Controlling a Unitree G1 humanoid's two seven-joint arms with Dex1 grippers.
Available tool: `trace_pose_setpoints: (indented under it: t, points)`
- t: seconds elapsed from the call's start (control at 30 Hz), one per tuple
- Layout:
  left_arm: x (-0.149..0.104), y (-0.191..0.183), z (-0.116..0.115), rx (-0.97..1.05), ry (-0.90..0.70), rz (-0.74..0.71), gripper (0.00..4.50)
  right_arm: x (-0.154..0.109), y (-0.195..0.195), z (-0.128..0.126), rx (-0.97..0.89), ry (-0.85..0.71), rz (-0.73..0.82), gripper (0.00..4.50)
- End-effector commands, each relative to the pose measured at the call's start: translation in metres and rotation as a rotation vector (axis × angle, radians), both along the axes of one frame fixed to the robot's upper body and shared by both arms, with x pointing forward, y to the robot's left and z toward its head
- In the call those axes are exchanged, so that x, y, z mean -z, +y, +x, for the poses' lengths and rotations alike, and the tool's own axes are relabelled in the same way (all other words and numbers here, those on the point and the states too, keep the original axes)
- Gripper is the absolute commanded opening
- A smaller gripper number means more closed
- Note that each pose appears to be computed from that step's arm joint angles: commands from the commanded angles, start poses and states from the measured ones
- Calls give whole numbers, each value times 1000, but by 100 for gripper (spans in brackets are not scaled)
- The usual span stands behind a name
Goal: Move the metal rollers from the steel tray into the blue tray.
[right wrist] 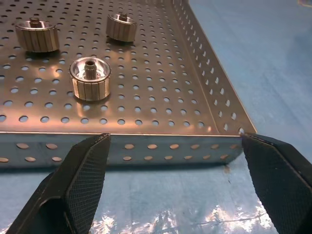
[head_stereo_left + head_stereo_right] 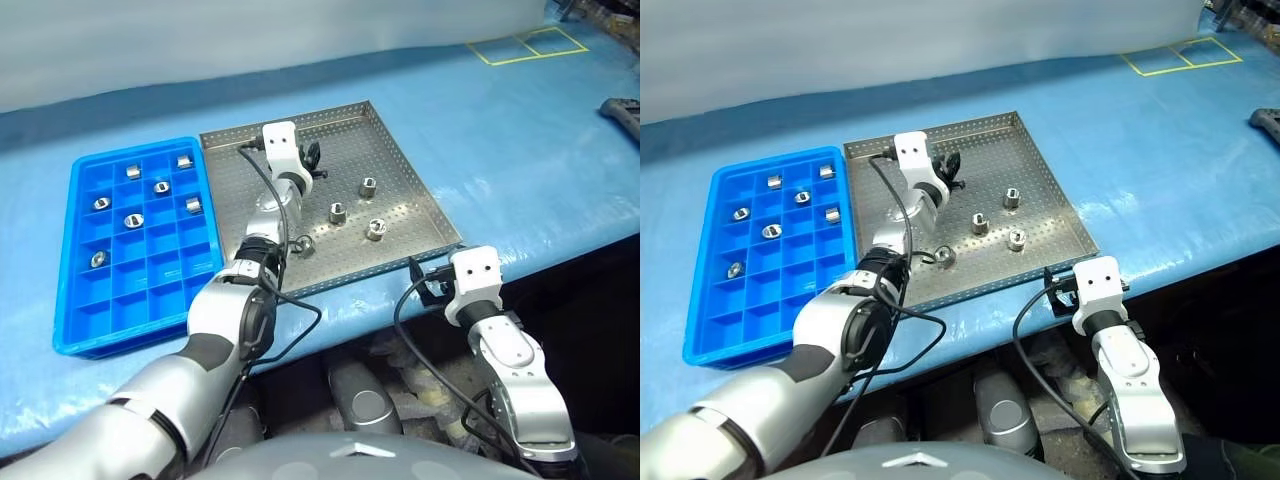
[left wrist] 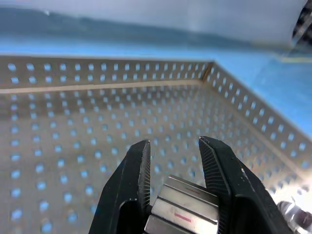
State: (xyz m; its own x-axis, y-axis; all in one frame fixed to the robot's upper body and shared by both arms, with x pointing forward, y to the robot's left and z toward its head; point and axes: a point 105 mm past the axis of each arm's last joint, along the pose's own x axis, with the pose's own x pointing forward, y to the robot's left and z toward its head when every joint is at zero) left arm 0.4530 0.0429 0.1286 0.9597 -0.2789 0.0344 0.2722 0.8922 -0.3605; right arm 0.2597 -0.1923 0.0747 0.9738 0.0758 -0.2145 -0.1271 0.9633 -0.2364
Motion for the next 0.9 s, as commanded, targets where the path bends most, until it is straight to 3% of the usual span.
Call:
trace_pose_setpoints:
  t: [0.03,0.4,0.7,0.9]
  points:
    - [-19,10,-5,33,-87,-92,127,-7,2,4,-17,-32,-5,450]
    - [-42,47,-54,180,-133,-535,127,-3,19,22,-124,-22,2,450]
    - [-57,50,-88,426,-71,-1054,127,-4,38,40,-225,-29,-8,450]
    - [-66,54,-100,538,-77,-1219,127,-2,41,42,-234,-28,-5,450]
